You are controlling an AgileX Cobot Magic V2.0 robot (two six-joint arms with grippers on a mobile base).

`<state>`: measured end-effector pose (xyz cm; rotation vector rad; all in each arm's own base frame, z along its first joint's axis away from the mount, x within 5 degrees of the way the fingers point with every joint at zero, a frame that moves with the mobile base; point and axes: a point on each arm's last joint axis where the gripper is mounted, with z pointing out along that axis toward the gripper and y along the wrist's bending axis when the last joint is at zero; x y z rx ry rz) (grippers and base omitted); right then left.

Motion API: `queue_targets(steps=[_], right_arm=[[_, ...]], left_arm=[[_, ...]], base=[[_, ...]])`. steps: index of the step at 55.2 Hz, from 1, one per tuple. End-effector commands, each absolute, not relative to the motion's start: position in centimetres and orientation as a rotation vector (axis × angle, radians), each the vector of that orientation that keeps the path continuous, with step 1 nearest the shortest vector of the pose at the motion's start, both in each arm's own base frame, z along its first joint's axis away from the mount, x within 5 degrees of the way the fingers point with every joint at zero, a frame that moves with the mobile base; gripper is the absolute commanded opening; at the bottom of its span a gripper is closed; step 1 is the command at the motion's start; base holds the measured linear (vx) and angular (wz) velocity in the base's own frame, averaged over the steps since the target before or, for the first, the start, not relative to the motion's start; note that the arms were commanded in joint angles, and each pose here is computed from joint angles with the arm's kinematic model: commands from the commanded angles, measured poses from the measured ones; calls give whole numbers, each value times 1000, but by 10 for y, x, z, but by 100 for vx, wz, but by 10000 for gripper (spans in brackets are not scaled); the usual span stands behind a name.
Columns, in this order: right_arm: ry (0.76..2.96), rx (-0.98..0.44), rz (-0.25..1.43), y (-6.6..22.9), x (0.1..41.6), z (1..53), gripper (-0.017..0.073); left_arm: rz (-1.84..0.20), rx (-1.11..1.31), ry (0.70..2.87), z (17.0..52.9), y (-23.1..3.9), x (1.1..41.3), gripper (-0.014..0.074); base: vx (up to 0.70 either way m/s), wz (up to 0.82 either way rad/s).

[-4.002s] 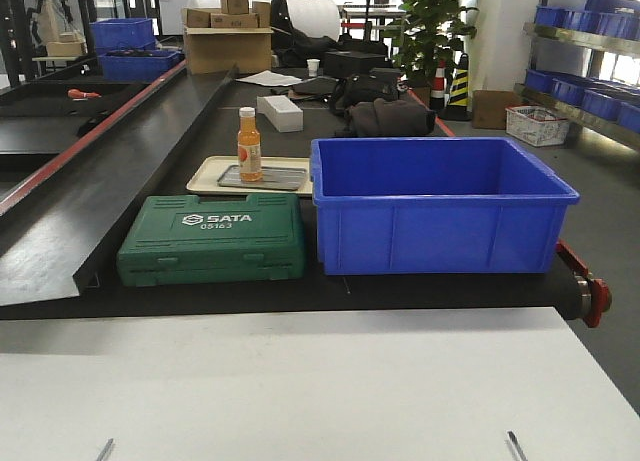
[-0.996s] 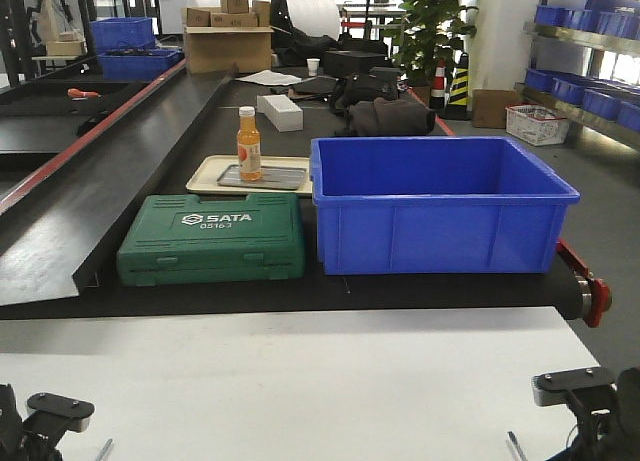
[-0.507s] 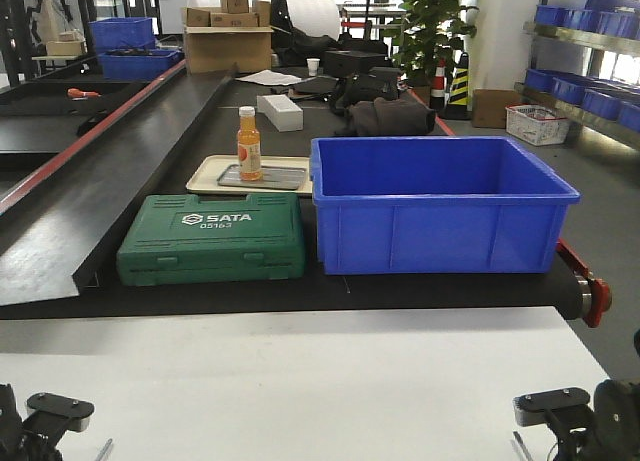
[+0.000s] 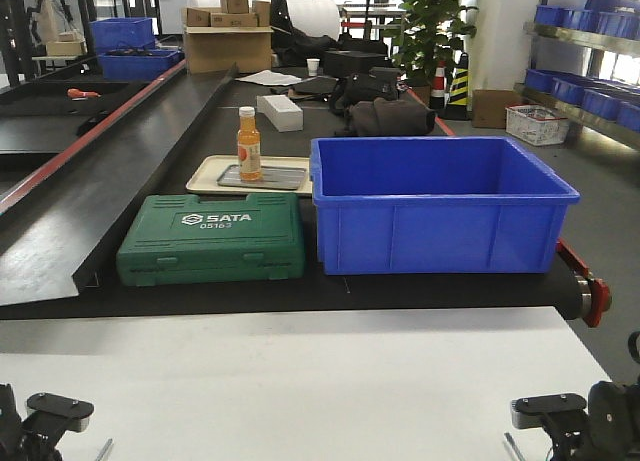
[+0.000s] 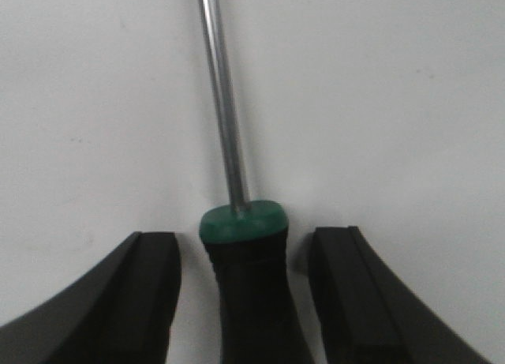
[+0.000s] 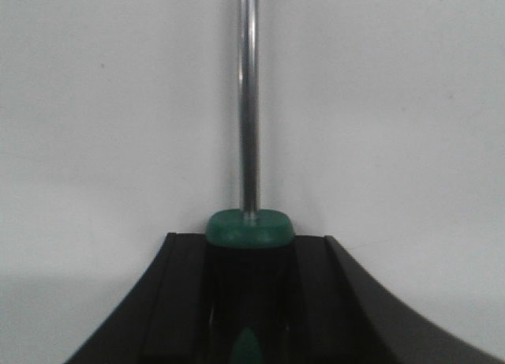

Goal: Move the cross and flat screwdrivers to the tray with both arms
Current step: 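Lift both held screwdrivers upright off the table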

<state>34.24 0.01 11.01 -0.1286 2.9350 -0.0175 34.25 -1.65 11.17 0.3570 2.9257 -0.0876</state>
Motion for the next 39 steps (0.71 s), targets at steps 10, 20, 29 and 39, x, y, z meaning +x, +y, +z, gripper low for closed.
queue_targets(steps=[10,20,29,39], right_arm=[[2903,-126,-25,-1,345,124,11],[2744,-112,51,4,342,174,-10],[2566,-169,70,14,331,229,-9],[2321,-265,118,50,308,289,-9]], left_arm=[[-119,323,2890,131,-20,346,158],[-168,252,2782,165,-24,355,-6],[-180,202,2603,217,-25,351,-3],[-235,146,2333,289,-35,331,-3]], base=[[0,0],[0,0],[0,0],[0,0]])
